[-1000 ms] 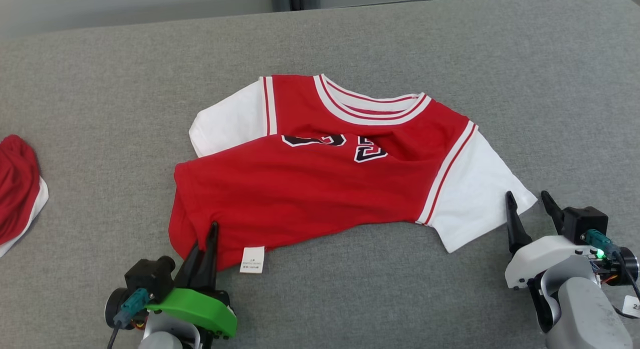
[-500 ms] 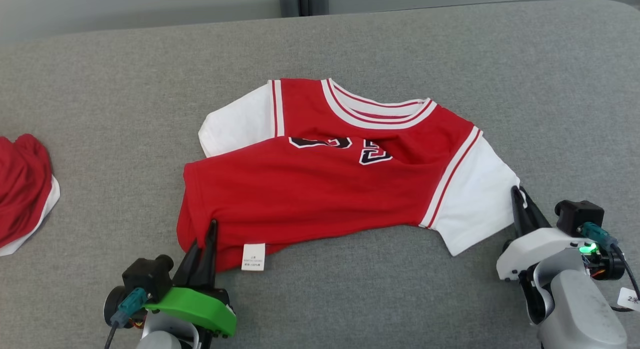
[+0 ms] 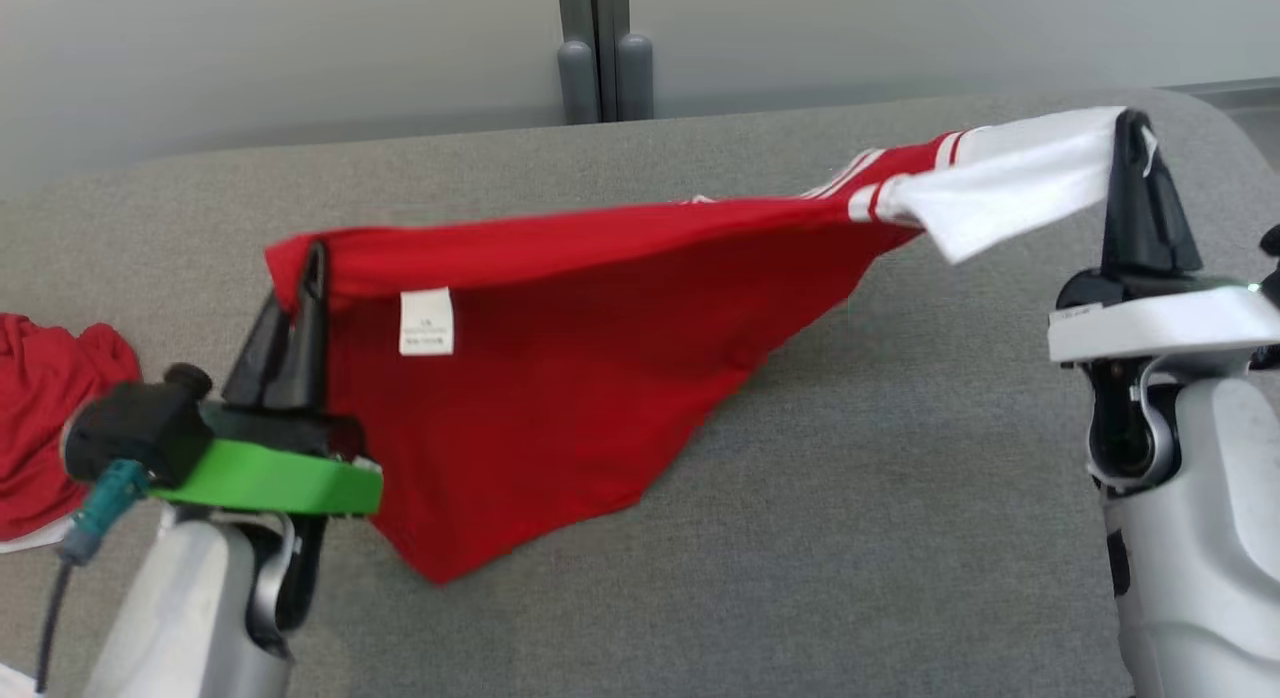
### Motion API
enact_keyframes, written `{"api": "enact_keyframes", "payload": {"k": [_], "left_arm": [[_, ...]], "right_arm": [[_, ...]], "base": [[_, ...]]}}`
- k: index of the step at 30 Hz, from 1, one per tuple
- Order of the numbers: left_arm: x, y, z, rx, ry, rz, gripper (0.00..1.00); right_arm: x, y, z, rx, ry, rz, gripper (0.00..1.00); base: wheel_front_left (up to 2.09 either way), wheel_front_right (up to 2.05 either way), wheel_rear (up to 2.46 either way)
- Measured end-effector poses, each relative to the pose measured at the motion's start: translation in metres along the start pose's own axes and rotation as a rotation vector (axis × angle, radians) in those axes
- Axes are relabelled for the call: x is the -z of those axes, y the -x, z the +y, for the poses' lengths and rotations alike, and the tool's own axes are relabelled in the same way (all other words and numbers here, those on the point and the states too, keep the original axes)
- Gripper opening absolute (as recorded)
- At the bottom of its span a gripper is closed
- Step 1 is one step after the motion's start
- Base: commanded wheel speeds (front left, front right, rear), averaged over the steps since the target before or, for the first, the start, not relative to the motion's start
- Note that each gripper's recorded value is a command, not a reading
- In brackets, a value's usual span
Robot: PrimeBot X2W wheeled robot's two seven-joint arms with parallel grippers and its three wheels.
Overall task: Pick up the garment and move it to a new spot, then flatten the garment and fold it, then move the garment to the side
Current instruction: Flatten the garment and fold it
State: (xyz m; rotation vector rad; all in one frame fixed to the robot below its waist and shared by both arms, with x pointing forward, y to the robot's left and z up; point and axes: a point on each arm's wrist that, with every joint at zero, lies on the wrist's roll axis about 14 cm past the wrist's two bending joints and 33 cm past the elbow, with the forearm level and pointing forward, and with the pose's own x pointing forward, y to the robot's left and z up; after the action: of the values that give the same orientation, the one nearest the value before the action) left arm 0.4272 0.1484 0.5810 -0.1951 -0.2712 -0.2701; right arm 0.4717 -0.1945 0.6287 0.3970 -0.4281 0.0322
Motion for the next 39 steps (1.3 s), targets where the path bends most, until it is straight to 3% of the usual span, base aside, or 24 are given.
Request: {"api": "enact_keyframes", "payload": {"k": [9, 15, 22, 28, 34, 39], "left_arm": [[-0.146, -0.042, -0.003, 0.119, -0.198, -0.34, 0.0], [-0.184, -0.067, -0.001, 0.159, -0.219, -0.41, 0.0], [-0.161, -0.111, 0.015, 0.169, -0.217, -0.335, 0.0], [-0.108, -0.158, 0.048, 0.123, -0.213, -0.209, 0.0], [-0.098, -0.2, 0.07, 0.083, -0.206, -0.241, 0.0], [-0.061, -0.217, 0.079, 0.067, -0.162, -0.209, 0.0]], "right_arm": [[-0.136, -0.034, 0.056, -0.144, -0.07, -0.337, 0.0], [-0.185, -0.053, 0.081, -0.201, 0.05, -0.417, 0.0], [-0.167, -0.096, 0.08, -0.185, 0.139, -0.383, 0.0], [-0.134, -0.148, 0.072, -0.166, 0.188, -0.381, 0.0], [-0.114, -0.189, 0.067, -0.16, 0.238, -0.409, 0.0], [-0.088, -0.206, 0.048, -0.126, 0.253, -0.389, 0.0]], "base": [[0.0, 0.0, 0.0], [0.0, 0.0, 0.0], [0.0, 0.0, 0.0], [0.0, 0.0, 0.0], [0.0, 0.0, 0.0], [0.0, 0.0, 0.0]]}}
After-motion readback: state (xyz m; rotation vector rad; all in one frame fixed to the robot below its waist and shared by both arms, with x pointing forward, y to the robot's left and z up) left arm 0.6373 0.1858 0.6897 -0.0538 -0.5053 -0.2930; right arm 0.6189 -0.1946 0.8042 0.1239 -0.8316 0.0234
